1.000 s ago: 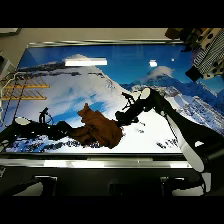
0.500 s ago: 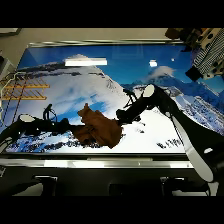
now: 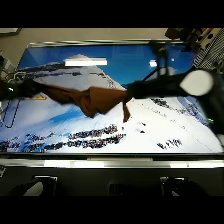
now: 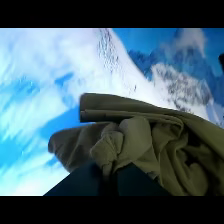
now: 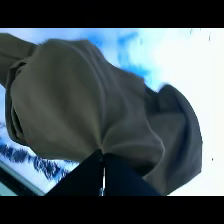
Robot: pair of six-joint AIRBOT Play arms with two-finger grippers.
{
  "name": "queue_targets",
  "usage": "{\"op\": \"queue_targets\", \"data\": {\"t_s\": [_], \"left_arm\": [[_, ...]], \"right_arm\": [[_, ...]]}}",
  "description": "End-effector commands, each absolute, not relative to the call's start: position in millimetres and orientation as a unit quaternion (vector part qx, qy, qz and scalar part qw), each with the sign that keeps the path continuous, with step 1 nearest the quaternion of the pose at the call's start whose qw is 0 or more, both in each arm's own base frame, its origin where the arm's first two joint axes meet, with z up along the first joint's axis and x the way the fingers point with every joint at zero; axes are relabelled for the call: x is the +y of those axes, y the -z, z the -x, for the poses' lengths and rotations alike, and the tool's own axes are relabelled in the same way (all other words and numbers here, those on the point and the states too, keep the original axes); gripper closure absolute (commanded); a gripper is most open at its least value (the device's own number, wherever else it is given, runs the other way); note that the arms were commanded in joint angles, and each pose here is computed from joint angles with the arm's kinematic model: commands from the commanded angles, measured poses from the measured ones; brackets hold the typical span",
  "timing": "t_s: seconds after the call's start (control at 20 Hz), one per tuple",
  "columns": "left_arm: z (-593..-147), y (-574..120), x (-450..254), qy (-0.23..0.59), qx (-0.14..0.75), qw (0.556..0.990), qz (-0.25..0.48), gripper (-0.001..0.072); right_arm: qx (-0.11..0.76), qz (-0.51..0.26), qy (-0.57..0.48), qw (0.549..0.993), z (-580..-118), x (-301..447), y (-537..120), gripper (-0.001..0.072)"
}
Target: Fold the clothes and pants, and hang the long-sleeved shirts on hangers.
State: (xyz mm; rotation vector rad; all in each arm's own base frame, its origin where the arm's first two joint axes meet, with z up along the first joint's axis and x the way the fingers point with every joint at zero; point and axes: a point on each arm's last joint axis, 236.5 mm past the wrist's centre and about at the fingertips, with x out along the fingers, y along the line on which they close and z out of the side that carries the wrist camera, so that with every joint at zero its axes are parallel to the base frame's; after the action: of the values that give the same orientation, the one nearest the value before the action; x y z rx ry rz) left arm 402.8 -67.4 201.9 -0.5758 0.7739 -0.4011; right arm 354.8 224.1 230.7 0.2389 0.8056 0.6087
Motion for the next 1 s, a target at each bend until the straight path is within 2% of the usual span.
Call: {"op": "queue_targets", "data": {"t_s": [0.0, 0.2, 0.35, 0.45, 0.55, 0.7, 0.8, 0.95], "left_arm": [[-374, -330, -58, 0.185, 0.255, 0.917, 0.244, 0.0687], [-309, -424, -76, 0.198, 0.153, 0.943, 0.219, 0.0687], [-269, -439, -71, 0.157, 0.137, 0.949, 0.238, 0.0687], [-255, -429, -63, 0.122, 0.156, 0.949, 0.247, 0.0687], [-255, -406, -61, 0.111, 0.202, 0.942, 0.245, 0.0687], [-279, -354, -57, 0.102, 0.279, 0.917, 0.266, 0.0687], [-300, -297, -56, 0.094, 0.351, 0.886, 0.29, 0.0687], [-331, -192, -64, 0.09, 0.456, 0.832, 0.304, 0.0687]], "right_arm": [[0.196, -0.134, -0.305, 0.922, -311, 196, -375, 0.0683], [0.085, -0.162, -0.334, 0.925, -232, 171, -467, 0.0683], [0.034, -0.186, -0.324, 0.927, -193, 147, -502, 0.0684], [0.04, -0.206, -0.287, 0.935, -196, 131, -499, 0.0683], [0.086, -0.209, -0.231, 0.947, -220, 116, -473, 0.0683], [0.179, -0.198, -0.165, 0.949, -280, 117, -418, 0.0682], [0.252, -0.184, -0.145, 0.939, -332, 136, -368, 0.0682], [0.375, -0.162, -0.111, 0.906, -413, 168, -258, 0.0682]]}}
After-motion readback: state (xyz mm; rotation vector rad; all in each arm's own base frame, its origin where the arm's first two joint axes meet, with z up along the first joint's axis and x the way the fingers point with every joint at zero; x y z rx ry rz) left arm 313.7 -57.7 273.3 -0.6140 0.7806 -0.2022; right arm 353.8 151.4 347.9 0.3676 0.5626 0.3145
